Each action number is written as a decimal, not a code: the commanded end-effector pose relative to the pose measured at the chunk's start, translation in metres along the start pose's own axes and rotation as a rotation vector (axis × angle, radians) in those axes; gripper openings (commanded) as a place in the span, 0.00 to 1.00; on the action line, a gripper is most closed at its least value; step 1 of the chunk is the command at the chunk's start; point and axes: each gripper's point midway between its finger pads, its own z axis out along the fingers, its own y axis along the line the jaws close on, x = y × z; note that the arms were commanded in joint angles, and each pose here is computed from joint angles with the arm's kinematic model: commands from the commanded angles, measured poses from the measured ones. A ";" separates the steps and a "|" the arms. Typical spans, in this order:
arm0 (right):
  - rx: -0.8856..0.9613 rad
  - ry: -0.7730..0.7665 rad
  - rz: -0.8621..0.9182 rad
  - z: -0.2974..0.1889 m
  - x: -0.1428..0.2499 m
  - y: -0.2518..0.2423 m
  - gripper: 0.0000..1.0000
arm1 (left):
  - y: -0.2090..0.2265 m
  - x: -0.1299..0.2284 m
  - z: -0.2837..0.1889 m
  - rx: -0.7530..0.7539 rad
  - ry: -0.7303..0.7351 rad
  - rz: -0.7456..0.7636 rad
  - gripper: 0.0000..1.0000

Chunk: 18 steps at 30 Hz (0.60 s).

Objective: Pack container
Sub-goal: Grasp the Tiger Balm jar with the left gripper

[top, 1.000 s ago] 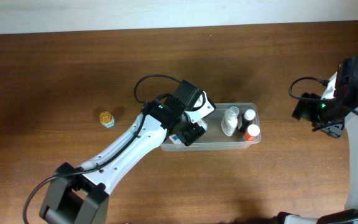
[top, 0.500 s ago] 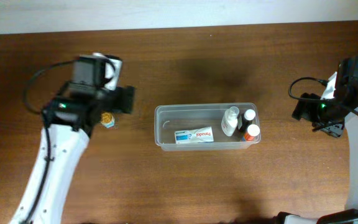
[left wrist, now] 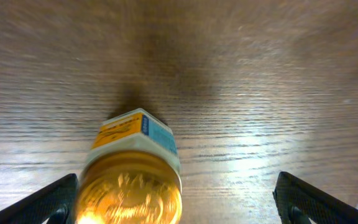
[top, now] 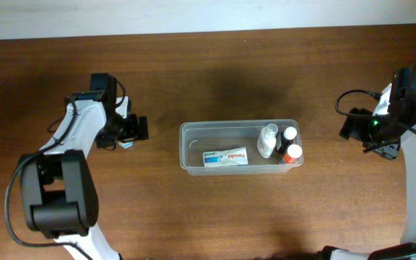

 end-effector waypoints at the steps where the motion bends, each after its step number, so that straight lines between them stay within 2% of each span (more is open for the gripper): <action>1: -0.007 0.011 -0.009 0.002 0.002 0.002 0.79 | 0.003 0.006 0.020 0.009 0.055 -0.027 0.99; 3: -0.007 0.012 -0.012 0.002 0.002 0.002 0.79 | 0.005 0.008 0.024 -0.001 0.067 -0.029 0.99; 7: -0.007 0.012 -0.012 0.002 0.002 0.002 0.79 | 0.028 0.006 0.023 -0.131 0.057 -0.025 0.79; 13: -0.007 0.012 -0.012 0.002 0.002 0.002 0.79 | 0.029 0.000 0.023 -0.138 0.031 -0.023 0.64; 16: -0.007 0.012 -0.011 0.002 0.002 0.002 0.79 | 0.028 -0.003 0.023 -0.136 0.017 -0.021 0.54; 18: -0.007 0.012 -0.011 0.002 0.002 0.002 0.79 | 0.028 -0.004 0.023 -0.135 0.015 -0.021 0.43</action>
